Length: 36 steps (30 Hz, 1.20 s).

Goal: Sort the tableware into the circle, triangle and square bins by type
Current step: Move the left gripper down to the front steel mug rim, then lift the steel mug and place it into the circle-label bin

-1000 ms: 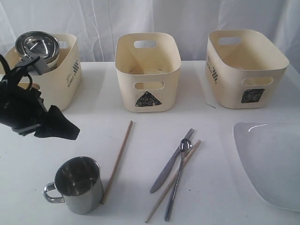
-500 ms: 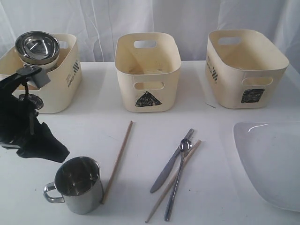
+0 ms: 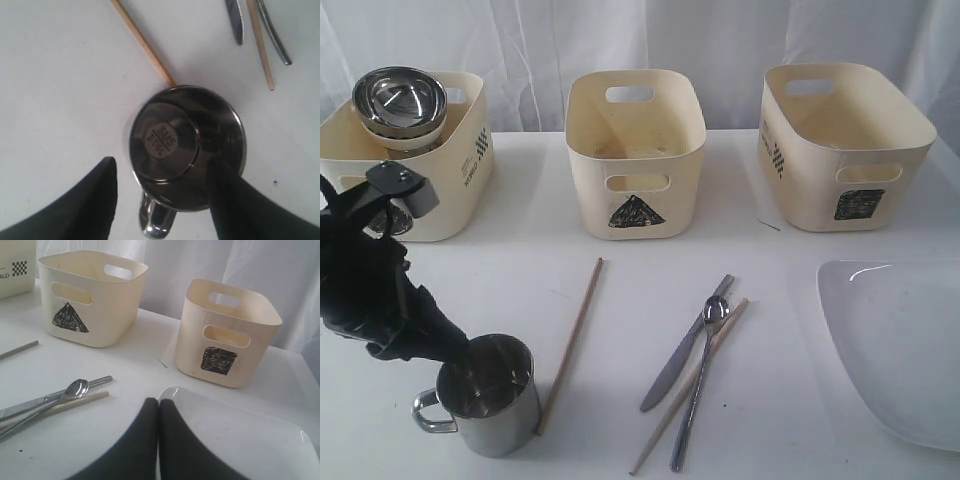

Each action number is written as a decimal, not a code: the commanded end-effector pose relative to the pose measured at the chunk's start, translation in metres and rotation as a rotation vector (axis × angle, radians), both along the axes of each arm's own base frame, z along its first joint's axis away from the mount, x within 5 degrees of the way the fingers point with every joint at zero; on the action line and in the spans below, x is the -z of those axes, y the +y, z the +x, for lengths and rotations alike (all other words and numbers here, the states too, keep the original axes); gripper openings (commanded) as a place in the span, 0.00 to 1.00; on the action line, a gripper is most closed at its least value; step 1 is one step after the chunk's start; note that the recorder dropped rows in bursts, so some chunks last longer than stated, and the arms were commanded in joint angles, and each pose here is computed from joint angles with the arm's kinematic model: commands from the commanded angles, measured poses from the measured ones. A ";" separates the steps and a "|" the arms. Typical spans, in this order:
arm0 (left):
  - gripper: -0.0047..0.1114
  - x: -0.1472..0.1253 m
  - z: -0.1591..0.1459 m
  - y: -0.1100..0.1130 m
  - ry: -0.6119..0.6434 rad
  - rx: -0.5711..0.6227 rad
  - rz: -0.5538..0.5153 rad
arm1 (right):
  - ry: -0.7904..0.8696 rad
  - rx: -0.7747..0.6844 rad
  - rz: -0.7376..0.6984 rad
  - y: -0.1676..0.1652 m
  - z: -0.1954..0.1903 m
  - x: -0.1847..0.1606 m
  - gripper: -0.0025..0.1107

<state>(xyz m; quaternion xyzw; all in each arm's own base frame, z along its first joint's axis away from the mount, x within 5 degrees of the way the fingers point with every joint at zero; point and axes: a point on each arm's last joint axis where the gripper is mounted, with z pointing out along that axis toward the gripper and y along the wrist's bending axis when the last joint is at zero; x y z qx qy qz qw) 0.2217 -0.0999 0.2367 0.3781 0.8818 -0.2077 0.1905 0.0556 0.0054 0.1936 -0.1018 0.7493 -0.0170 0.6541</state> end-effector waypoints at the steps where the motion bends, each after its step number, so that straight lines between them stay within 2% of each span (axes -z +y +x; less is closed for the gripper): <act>1: 0.54 0.008 -0.002 -0.003 -0.023 0.003 0.006 | -0.014 -0.004 -0.005 0.000 0.000 0.000 0.02; 16: 0.52 0.053 0.019 -0.017 0.034 -0.003 0.066 | -0.014 -0.004 -0.005 0.000 0.000 0.000 0.02; 17: 0.49 0.055 0.021 -0.017 0.027 -0.011 0.070 | -0.014 -0.004 -0.005 0.000 0.000 0.000 0.02; 20: 0.24 0.053 0.025 -0.017 0.003 -0.016 0.073 | -0.014 -0.004 -0.005 0.000 0.000 0.000 0.02; 22: 0.04 0.043 0.029 -0.018 -0.041 -0.006 0.075 | -0.014 -0.004 -0.005 0.000 0.000 0.000 0.02; 25: 0.04 0.019 0.038 -0.017 -0.141 -0.026 0.079 | -0.014 -0.004 -0.005 0.000 0.000 0.000 0.02; 28: 0.04 -0.022 0.051 -0.009 -0.286 -0.104 0.099 | -0.014 -0.004 -0.005 0.000 0.000 0.000 0.02; 33: 0.04 -0.099 0.090 0.035 -0.556 -0.379 0.131 | -0.014 -0.004 -0.005 0.000 0.000 0.000 0.02; 36: 0.04 -0.130 0.113 0.063 -0.636 -0.500 0.118 | -0.014 -0.004 -0.005 0.000 0.000 0.000 0.02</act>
